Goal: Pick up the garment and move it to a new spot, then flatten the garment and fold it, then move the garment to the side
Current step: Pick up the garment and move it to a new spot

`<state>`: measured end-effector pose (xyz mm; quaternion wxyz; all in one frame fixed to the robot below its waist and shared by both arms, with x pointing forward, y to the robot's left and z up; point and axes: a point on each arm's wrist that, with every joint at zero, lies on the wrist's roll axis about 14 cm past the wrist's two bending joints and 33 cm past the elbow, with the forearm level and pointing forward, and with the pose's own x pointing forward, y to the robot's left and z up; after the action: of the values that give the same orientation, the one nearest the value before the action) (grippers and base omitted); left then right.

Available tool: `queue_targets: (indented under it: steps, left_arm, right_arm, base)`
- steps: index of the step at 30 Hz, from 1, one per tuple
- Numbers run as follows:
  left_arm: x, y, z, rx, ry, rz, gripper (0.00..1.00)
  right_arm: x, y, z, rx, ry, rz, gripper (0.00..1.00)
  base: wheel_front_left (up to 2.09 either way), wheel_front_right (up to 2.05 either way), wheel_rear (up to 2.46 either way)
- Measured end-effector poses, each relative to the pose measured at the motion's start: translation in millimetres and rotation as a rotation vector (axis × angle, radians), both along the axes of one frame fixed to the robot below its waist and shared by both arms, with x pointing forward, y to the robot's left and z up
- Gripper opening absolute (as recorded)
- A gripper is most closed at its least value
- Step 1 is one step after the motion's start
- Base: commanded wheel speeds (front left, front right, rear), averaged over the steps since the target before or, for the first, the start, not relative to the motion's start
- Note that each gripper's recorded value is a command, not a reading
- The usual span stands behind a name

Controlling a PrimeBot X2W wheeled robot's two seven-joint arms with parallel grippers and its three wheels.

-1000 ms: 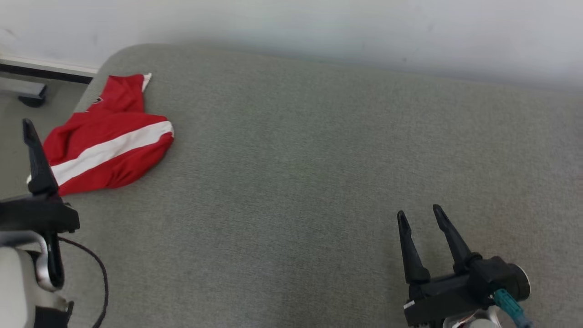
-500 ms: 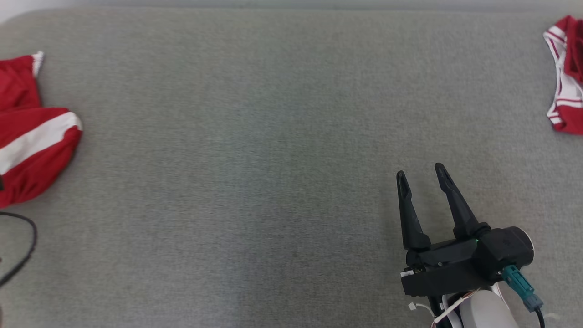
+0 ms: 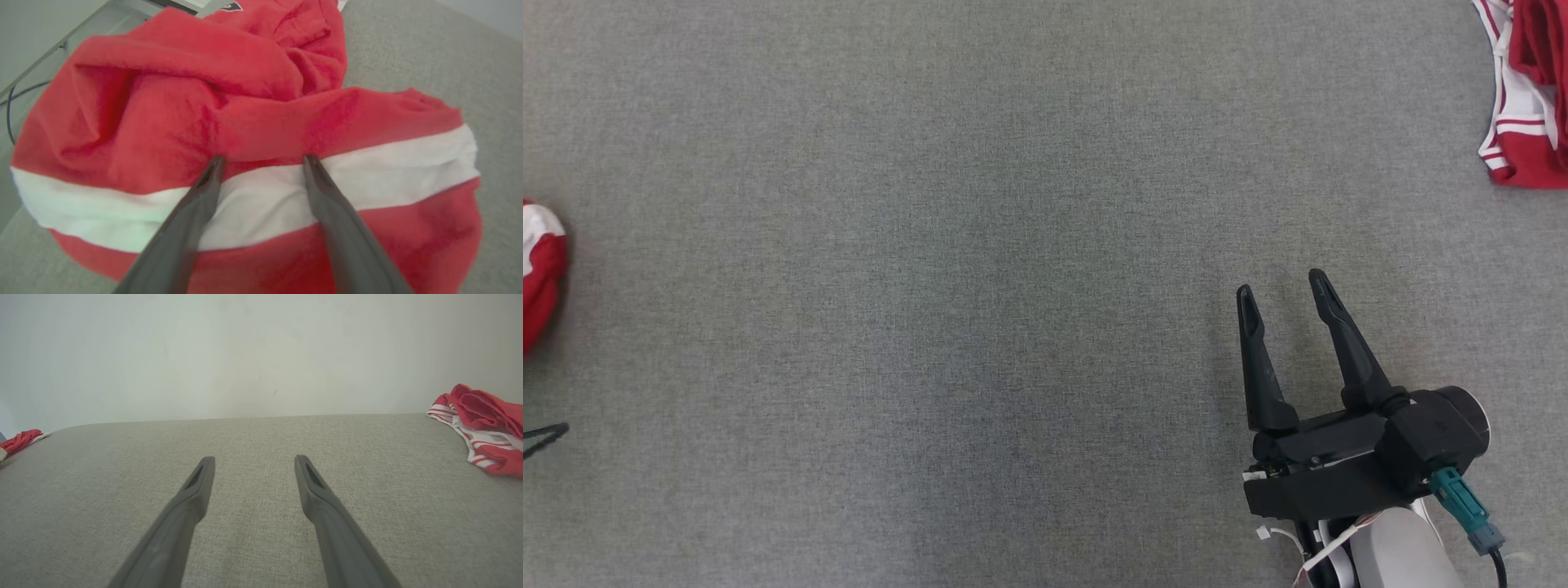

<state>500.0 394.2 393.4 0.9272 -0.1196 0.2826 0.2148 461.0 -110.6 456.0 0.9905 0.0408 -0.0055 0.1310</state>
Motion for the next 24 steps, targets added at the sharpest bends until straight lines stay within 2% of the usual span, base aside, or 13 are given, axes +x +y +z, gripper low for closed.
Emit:
queue_targets:
  steps: [4,7,8,9,10,12,19,23,24]
  left_arm:
    - [-7.0,-2.4,-7.6,-0.085,0.081,0.019,1.0]
    - [-12.9,-0.6,-10.3,-0.111,0.133,0.023,1.0]
    - [-15.8,-3.1,-13.4,-0.125,0.162,0.017,0.64]
    - [-15.7,-4.6,-13.7,-0.128,0.17,0.011,0.21]
    - [-15.6,-6.2,-14.0,-0.128,0.178,0.003,0.0]
    - [-12.0,-9.4,-10.3,-0.112,0.166,-0.015,0.0]
    - [11.2,-8.7,34.8,-0.008,-0.023,-0.057,0.0]
    - [36.6,-10.2,110.1,0.101,-0.28,-0.101,0.0]
    - [36.6,-10.2,110.1,0.101,-0.28,-0.101,0.0]
  right_arm:
    - [0.1,1.0,2.9,-0.004,-0.009,0.003,1.0]
    - [-0.3,1.3,3.9,-0.007,-0.012,0.004,1.0]
    - [-0.6,2.2,4.7,-0.008,-0.014,0.007,1.0]
    - [-0.7,2.5,4.9,-0.009,-0.015,0.008,1.0]
    - [-0.8,2.8,5.3,-0.009,-0.015,0.009,1.0]
    - [-1.0,3.4,6.2,-0.01,-0.018,0.011,1.0]
    - [-4.6,6.9,14.1,-0.003,-0.031,0.02,1.0]
    - [-12.1,10.1,24.5,0.013,-0.045,0.027,1.0]
    - [-12.1,10.1,24.5,0.013,-0.045,0.027,1.0]
  base:
    - [0.0,0.0,0.0]
    - [0.0,0.0,0.0]
    - [0.0,0.0,0.0]
    - [0.0,0.0,0.0]
    - [0.0,0.0,0.0]
    - [0.0,0.0,0.0]
    - [0.0,0.0,0.0]
    - [0.0,0.0,0.0]
    - [0.0,0.0,0.0]
